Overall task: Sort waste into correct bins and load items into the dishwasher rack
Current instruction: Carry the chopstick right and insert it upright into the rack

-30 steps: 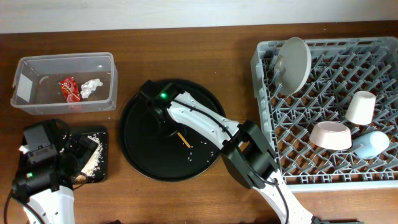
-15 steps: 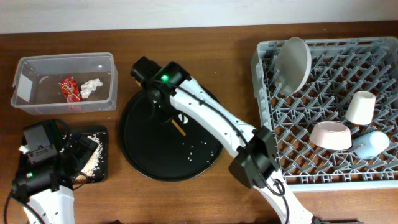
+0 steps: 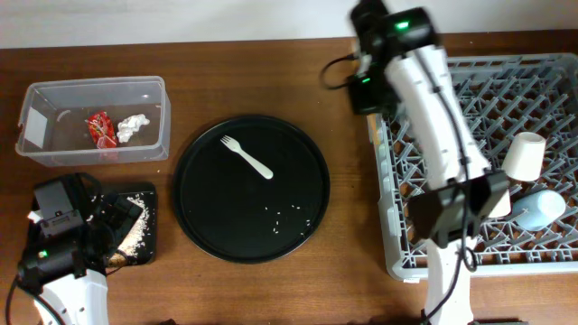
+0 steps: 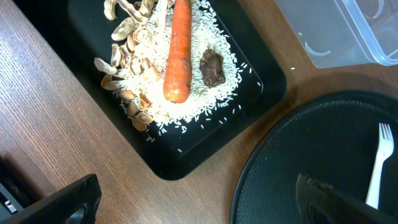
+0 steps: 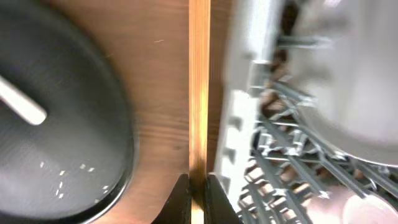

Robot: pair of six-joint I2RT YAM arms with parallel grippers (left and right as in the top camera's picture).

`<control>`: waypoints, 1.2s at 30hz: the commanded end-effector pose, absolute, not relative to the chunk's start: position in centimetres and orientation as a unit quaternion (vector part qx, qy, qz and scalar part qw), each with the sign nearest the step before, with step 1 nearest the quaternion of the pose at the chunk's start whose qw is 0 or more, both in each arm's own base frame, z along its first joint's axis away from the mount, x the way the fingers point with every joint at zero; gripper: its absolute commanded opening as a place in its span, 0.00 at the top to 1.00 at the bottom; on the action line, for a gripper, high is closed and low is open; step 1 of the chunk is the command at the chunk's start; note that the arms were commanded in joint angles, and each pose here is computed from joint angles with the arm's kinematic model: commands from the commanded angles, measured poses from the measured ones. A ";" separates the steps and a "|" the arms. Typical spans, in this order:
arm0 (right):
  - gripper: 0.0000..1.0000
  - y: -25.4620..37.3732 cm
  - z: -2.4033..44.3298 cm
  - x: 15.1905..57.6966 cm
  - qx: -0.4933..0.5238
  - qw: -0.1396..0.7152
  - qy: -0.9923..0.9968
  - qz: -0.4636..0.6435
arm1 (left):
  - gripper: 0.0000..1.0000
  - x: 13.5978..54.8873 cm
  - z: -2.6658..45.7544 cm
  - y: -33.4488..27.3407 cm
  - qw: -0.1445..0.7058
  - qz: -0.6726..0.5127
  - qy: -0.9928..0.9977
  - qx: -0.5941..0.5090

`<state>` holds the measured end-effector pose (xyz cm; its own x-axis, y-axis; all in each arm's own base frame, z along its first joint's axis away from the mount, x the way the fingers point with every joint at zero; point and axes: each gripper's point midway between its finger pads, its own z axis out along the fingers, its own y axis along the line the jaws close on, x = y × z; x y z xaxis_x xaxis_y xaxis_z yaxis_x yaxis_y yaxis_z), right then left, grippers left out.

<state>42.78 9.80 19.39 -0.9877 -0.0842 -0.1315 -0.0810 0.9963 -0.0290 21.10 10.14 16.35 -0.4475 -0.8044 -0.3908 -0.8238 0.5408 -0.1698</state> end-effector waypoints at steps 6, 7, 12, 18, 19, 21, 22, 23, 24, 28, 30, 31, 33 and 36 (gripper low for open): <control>0.96 2.4 16.7 41.6 0.047 0.003 0.998 -0.032 | 0.01 21.3 17.2 10.5 0.231 0.024 0.843 -0.485; 0.96 2.0 16.1 41.3 0.051 -0.009 0.998 -0.034 | 0.01 21.3 17.2 10.5 0.231 0.024 0.843 -0.485; 0.96 1.6 12.7 40.8 0.052 -0.039 0.997 -0.037 | 0.01 21.3 17.2 10.5 0.231 0.023 0.843 -0.485; 0.96 1.6 11.3 40.7 0.043 -0.045 0.997 -0.038 | 0.01 21.3 17.2 10.5 0.231 0.024 0.843 -0.485; 0.96 1.6 11.3 40.7 0.043 -0.044 0.997 -0.038 | 0.01 21.3 17.2 10.5 0.231 0.024 0.843 -0.485; 0.96 1.6 11.3 40.8 0.043 -0.043 0.997 -0.037 | 0.01 21.3 17.2 10.5 0.231 0.024 0.843 -0.485; 0.96 1.6 11.3 40.8 0.043 -0.043 0.997 -0.037 | 0.01 21.3 17.2 10.5 0.231 0.024 0.843 -0.485; 0.96 1.6 11.3 40.8 0.042 -0.043 0.997 -0.037 | 0.01 21.3 17.2 10.5 0.231 0.024 0.843 -0.485; 0.96 1.6 11.3 40.8 0.043 -0.042 0.997 -0.037 | 0.01 21.3 17.2 10.5 0.231 0.024 0.843 -0.485; 0.96 1.6 11.4 41.1 0.033 -0.037 0.998 -0.036 | 0.01 21.3 17.2 10.5 0.231 0.024 0.843 -0.485; 0.96 1.6 11.4 41.1 0.033 -0.036 0.998 -0.036 | 0.01 21.3 17.2 10.5 0.231 0.024 0.843 -0.485; 0.96 1.7 11.4 41.3 0.029 -0.034 0.998 -0.035 | 0.01 21.3 17.2 10.5 0.231 0.024 0.844 -0.485; 0.96 1.9 11.4 41.4 0.011 -0.030 0.999 -0.037 | 0.01 21.3 17.2 10.5 0.231 0.024 0.844 -0.485; 0.96 2.1 11.3 41.6 0.013 -0.026 0.999 -0.031 | 0.01 21.3 17.2 10.5 0.231 0.024 0.843 -0.485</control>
